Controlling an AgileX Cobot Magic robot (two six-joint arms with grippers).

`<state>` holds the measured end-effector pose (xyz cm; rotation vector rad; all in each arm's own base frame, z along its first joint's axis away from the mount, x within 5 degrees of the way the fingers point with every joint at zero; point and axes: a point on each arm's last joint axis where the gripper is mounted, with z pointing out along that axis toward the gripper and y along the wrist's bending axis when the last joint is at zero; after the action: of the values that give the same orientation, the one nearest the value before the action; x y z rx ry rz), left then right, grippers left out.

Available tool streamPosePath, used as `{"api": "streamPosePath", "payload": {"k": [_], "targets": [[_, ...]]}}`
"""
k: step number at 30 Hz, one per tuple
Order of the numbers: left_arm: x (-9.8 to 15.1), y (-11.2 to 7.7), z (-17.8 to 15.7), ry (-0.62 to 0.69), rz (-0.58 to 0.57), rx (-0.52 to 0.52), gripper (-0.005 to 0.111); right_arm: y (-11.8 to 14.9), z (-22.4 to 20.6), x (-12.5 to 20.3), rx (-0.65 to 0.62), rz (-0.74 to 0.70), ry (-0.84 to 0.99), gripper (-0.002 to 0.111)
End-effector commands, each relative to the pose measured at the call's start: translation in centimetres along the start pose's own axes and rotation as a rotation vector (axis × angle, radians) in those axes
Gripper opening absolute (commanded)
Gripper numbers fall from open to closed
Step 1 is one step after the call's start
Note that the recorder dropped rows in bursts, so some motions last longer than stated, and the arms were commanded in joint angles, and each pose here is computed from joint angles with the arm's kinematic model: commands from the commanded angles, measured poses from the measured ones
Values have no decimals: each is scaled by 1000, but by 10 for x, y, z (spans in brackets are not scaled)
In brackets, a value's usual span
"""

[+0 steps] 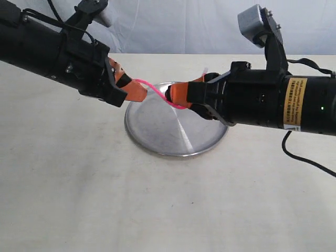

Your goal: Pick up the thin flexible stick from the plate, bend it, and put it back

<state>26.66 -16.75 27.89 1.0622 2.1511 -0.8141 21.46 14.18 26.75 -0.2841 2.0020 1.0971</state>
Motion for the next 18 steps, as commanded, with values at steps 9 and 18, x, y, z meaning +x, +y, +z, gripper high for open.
{"api": "streamPosePath", "payload": {"k": [9,18], "targets": [[-1,16,7,-26,-38,-85,0,-9,5,6,64,-16,37,25],[1,19,7,-5,-28,-115,0,-13,0,0,136,33,-22,47]]}}
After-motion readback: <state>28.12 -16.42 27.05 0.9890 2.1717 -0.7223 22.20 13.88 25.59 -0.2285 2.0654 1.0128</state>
